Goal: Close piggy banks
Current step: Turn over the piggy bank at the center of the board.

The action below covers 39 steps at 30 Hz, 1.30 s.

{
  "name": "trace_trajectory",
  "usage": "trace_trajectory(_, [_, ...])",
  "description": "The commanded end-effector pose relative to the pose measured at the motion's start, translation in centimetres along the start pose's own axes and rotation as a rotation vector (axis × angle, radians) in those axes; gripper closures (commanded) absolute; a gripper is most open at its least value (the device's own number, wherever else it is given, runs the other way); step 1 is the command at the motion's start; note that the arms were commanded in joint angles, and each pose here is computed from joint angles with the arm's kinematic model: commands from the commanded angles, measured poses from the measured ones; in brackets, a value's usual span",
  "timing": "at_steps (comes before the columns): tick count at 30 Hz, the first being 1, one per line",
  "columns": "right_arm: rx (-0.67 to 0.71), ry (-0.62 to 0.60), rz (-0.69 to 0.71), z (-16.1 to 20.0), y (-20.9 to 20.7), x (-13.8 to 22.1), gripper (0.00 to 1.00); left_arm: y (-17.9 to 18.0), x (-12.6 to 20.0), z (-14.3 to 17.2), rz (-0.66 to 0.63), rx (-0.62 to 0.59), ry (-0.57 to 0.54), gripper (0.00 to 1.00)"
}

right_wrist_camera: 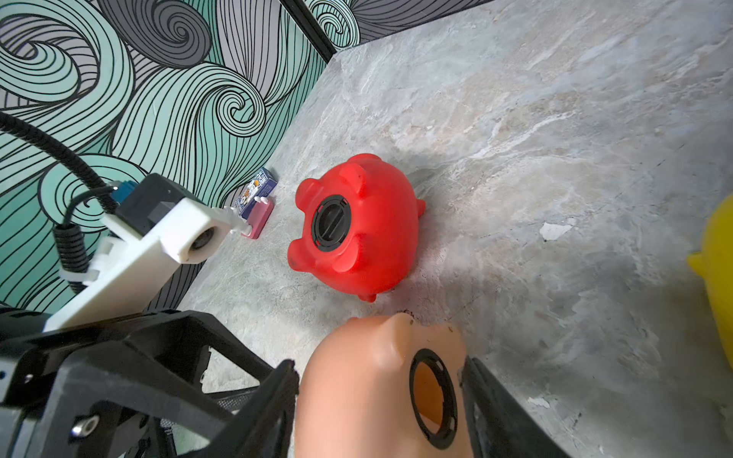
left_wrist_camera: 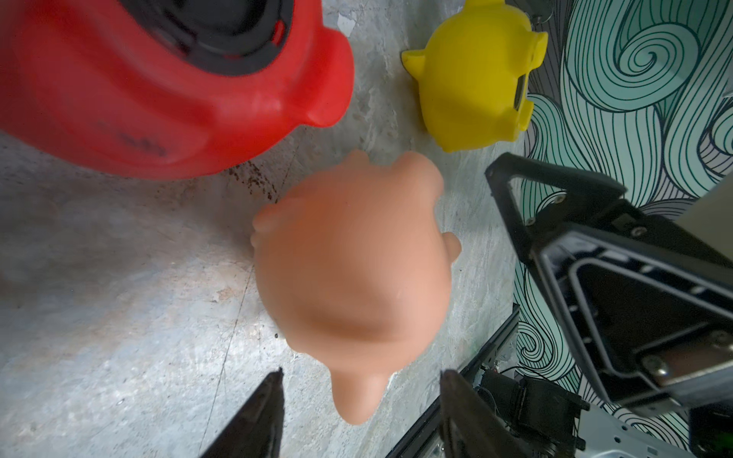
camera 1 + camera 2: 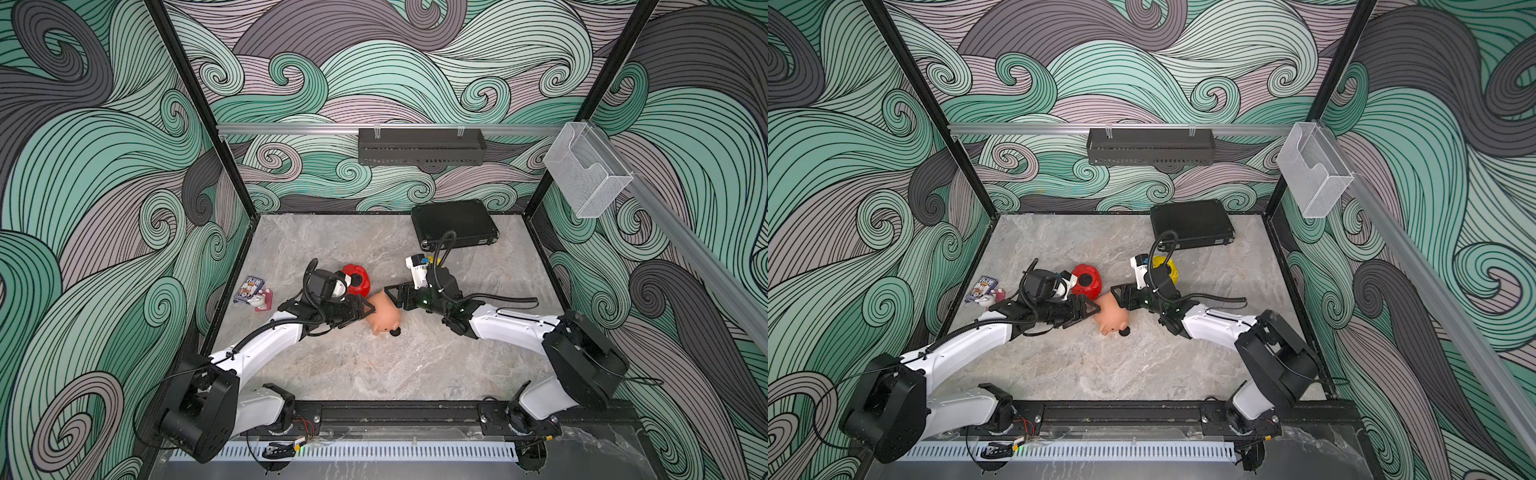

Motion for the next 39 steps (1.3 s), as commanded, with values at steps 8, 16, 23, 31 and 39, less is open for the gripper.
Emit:
trace_trajectory(8, [-0.045, -0.038, -0.093, -0.9, 1.3, -2.4, 0.36, 0.2, -0.7, 0.5, 0.031, 0.029, 0.03, 0.42])
trace_trajectory(16, [-0.087, -0.01, -0.118, 0.1, 1.5, -3.5, 0.38, 0.5, -1.0, 0.6, 0.034, 0.046, 0.037, 0.45])
trace_trajectory(23, [-0.139, 0.007, -0.123, 0.9, 1.4, -4.1, 0.39, 1.2, -1.6, 0.8, 0.018, 0.063, 0.052, 0.45])
trace_trajectory(31, [-0.152, 0.026, -0.138, 1.5, 2.0, -4.3, 0.4, 1.5, -1.8, 0.9, 0.006, 0.063, 0.05, 0.46])
trace_trajectory(39, [-0.161, 0.035, -0.141, 1.4, 2.6, -4.1, 0.4, 2.3, -2.3, 1.1, -0.02, 0.064, 0.061, 0.5])
Point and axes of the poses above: each gripper's point midway between its finger pads, its own x axis back along the fingers, its own y axis along the line the jaws close on, z = x × y, the point moved 2 cm from there along x, back along the fingers, and after that the axes turned 1 degree about x, right-handed, at the moved point
